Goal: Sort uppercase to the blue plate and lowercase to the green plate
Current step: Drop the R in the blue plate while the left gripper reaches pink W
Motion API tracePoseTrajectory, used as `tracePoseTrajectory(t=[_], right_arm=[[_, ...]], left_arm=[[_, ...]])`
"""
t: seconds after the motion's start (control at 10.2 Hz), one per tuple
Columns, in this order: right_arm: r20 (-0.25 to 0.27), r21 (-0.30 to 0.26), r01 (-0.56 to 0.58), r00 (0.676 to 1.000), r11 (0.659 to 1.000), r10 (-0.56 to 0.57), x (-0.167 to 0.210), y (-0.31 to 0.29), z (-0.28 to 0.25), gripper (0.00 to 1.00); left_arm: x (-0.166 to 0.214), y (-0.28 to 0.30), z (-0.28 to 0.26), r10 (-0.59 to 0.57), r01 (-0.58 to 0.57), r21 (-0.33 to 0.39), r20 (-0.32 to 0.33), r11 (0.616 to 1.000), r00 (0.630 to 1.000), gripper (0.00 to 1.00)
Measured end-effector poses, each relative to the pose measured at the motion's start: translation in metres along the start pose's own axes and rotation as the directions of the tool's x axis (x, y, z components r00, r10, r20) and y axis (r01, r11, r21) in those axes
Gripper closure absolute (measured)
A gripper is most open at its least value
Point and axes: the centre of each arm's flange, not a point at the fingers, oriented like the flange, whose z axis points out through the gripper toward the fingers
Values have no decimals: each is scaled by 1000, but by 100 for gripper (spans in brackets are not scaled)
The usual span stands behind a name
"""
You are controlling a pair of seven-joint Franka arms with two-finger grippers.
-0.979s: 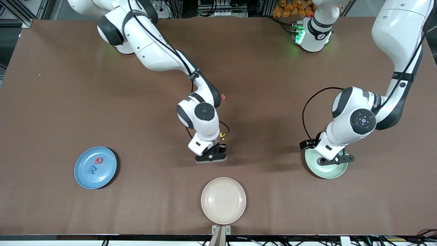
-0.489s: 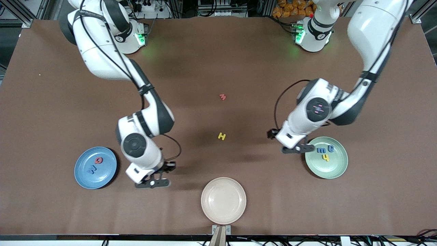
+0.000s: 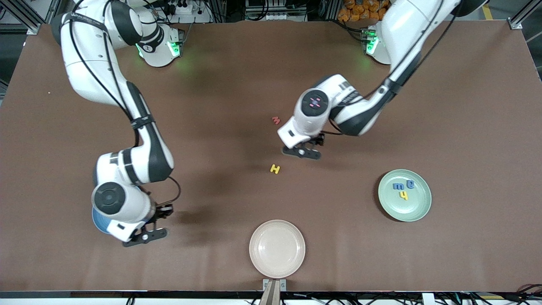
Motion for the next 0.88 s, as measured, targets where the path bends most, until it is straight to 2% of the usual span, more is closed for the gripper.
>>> tracePoseTrajectory(t=[0.2, 0.39, 0.49, 0.59, 0.68, 0.88], right_arm=[[21, 3, 31, 999, 1000, -31, -14, 66, 7, 72], [65, 22, 51, 997, 998, -52, -32, 114, 19, 72], [86, 33, 49, 995, 998, -52, -38, 120, 26, 72], [104, 57, 45, 993, 997, -50, -42, 116, 38, 63], [118, 91, 33, 992, 995, -43, -46, 111, 49, 45], [126, 125, 22, 991, 992, -38, -47, 105, 58, 19]], left_arm=[[-40, 51, 27, -177, 176, 20, 40, 984, 983, 0], [-67, 82, 62, -343, 341, 38, 77, 939, 936, 0], [-70, 85, 73, -380, 378, 43, 89, 925, 921, 0], [-70, 84, 78, -408, 405, 47, 95, 913, 908, 0], [-68, 84, 82, -438, 436, 43, 98, 899, 894, 0], [-68, 86, 87, -511, 511, 27, 101, 859, 854, 0]])
